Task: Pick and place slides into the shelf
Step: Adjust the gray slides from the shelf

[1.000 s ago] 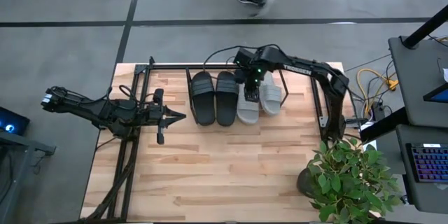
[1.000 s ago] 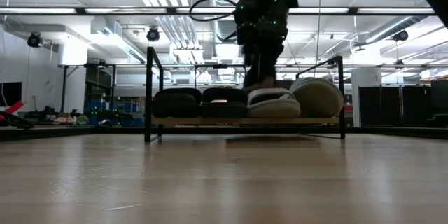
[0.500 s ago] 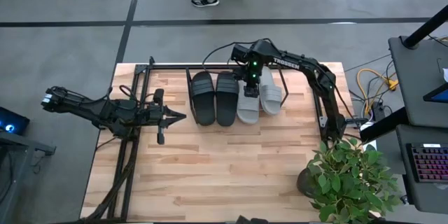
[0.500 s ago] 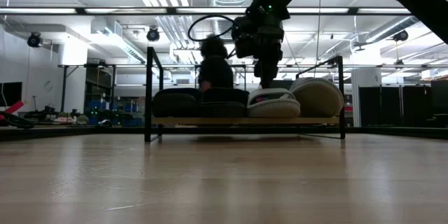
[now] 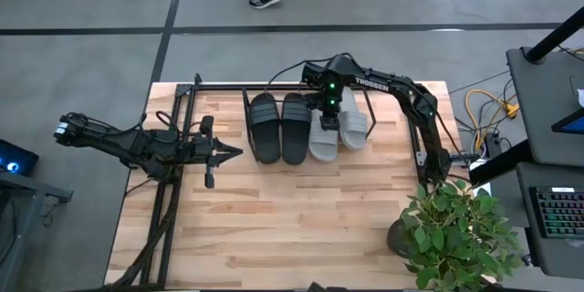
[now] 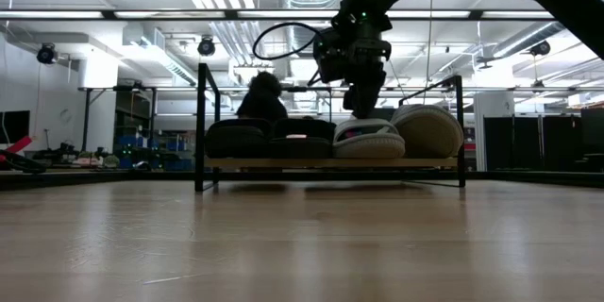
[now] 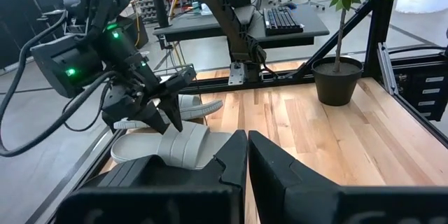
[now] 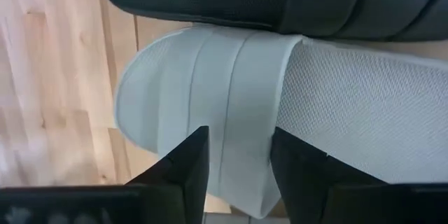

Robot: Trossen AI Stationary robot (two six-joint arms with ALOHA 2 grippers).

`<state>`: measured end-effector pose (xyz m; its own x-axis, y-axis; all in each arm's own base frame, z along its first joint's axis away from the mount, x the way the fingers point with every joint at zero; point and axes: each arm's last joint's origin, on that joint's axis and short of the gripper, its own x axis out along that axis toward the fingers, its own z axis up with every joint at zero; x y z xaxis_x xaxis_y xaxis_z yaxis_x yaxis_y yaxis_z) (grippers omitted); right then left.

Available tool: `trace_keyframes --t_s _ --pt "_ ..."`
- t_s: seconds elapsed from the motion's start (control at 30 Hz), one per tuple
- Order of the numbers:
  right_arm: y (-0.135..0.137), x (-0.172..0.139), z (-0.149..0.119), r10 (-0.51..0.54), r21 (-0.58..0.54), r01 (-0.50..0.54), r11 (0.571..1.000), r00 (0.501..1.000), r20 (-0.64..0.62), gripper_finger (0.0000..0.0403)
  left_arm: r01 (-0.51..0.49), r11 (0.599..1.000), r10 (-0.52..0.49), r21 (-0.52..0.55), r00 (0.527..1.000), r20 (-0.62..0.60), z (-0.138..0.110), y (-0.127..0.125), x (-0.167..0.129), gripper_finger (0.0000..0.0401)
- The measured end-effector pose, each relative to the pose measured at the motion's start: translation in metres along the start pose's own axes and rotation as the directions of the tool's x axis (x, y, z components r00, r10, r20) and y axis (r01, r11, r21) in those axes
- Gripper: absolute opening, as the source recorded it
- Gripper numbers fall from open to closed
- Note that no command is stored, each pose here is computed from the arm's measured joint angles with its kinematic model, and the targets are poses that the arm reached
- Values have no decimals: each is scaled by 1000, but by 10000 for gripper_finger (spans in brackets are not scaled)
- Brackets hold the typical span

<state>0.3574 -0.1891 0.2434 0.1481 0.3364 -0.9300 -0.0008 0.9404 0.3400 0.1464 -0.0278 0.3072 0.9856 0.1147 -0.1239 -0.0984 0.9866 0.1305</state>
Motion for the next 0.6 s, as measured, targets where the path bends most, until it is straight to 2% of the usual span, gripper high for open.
trace_keyframes --t_s 0.13,0.43,0.6 --pt "-1 0 2 -10 -29 11 1000 1000 19 117 0 1000 0 0 1000 0 0 0 0 0" --pt "-3 2 3 -12 -94 14 995 1000 21 19 0 1000 0 0 1000 0 0 0 0 0" --pt "-7 7 4 -8 -110 8 994 1000 8 10 0 1000 0 0 1000 0 0 0 0 0"
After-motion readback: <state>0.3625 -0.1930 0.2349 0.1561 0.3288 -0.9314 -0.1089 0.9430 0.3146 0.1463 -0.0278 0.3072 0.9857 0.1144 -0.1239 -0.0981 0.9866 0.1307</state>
